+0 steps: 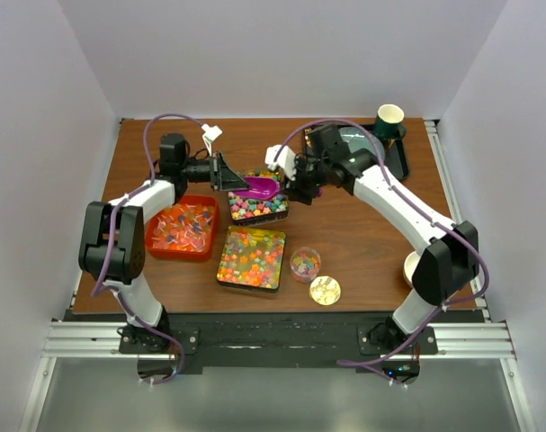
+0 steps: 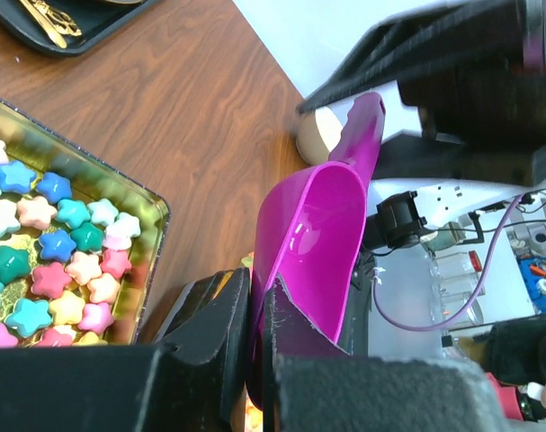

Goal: Pack the candies
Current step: Scoop the fake candies from the storage box.

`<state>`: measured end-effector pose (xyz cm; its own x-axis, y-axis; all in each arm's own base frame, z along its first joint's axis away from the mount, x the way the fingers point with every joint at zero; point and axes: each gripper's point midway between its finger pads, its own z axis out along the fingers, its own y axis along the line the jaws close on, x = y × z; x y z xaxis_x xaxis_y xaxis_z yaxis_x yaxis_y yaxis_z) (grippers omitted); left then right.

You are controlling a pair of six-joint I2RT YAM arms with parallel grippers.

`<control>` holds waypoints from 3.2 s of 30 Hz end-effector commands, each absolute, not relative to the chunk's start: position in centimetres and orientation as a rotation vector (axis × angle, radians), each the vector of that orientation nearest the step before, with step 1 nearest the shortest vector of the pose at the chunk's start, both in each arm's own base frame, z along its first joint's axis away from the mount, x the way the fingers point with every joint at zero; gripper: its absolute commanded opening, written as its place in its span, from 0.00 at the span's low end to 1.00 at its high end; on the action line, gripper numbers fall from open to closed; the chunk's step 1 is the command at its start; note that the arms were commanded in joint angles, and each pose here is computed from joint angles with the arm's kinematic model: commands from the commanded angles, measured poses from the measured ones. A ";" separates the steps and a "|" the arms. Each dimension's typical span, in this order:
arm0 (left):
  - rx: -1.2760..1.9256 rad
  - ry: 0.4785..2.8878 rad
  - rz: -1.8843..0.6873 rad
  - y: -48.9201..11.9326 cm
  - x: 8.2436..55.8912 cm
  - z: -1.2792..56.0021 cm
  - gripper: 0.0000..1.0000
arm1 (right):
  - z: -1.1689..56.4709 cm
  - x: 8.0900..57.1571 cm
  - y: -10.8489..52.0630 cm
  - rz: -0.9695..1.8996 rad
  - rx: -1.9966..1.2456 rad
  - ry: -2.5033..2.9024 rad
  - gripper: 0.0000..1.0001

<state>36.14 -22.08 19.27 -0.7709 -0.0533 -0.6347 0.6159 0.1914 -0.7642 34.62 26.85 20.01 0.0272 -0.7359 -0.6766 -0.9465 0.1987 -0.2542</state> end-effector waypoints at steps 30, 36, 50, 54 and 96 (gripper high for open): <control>0.520 1.864 -1.705 -22.2 33.7 21.5 0.00 | 20.5 30.2 28.0 0.464 -1.668 1.615 0.22; 0.532 1.862 -1.707 -22.2 33.5 21.5 0.00 | 19.8 29.6 27.7 0.445 -1.681 1.631 0.32; 0.571 1.845 -1.699 -22.4 33.9 21.3 0.00 | 19.1 30.2 28.5 0.486 -1.711 1.683 0.38; 0.570 1.850 -1.704 -22.4 34.0 21.1 0.00 | 19.5 30.8 28.9 0.481 -1.696 1.672 0.34; 0.256 2.442 -0.525 -7.3 35.8 6.6 0.37 | 18.2 49.3 24.4 -0.772 -2.290 1.412 0.00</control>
<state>35.99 -6.19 7.76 -0.7685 0.1088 -0.6305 0.3126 0.9237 -0.2215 48.25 23.79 16.88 0.3522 -0.9223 0.1591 -0.7810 -0.3833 -0.4931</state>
